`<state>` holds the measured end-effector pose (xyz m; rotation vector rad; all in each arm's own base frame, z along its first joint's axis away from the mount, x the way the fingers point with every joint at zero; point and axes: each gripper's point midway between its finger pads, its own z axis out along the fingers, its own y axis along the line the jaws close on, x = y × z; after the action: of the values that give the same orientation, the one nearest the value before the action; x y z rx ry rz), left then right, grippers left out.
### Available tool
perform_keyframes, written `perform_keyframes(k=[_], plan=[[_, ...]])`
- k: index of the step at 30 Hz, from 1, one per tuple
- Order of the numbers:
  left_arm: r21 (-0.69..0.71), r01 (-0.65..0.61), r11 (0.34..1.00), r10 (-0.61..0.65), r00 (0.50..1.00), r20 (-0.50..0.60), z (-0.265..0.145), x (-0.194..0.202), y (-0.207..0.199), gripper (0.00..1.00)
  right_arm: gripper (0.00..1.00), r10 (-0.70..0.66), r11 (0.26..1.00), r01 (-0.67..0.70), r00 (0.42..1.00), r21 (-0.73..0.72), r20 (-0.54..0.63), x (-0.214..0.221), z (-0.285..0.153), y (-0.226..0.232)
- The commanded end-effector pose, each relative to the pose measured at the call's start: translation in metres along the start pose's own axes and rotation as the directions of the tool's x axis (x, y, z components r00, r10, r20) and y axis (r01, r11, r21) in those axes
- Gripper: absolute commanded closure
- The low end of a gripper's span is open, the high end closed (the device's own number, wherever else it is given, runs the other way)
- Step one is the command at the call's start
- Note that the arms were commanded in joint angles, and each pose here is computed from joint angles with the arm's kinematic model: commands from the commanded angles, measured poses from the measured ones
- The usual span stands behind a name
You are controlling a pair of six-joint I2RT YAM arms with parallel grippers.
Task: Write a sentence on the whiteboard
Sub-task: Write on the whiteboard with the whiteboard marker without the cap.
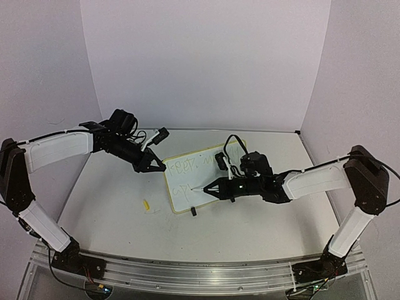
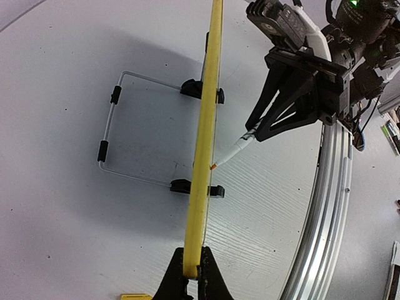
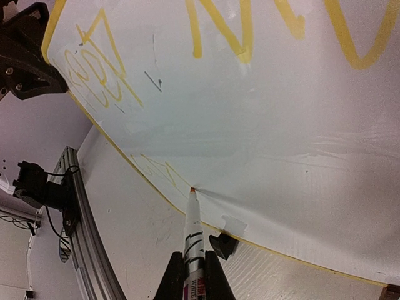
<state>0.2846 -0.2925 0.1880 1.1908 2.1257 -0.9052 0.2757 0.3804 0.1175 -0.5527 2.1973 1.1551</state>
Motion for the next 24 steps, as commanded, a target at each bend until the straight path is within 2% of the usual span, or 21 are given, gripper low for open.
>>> perform_keyframes(k=[1,10,24], plan=[[-0.043,-0.027,0.999,0.025,0.998,-0.064,0.003,0.014,0.003,1.00,1.00,-0.025,0.999,0.021,0.993,0.037,0.119,-0.038,-0.014,0.005],[-0.041,-0.027,0.999,0.024,0.998,-0.064,0.004,0.014,0.003,1.00,1.00,-0.050,0.998,0.044,0.989,0.042,0.139,-0.049,-0.021,0.011],[-0.038,-0.024,0.999,0.022,0.997,-0.068,0.005,0.015,0.003,1.00,1.00,0.004,0.995,-0.009,0.999,0.099,0.053,-0.011,-0.008,-0.019]])
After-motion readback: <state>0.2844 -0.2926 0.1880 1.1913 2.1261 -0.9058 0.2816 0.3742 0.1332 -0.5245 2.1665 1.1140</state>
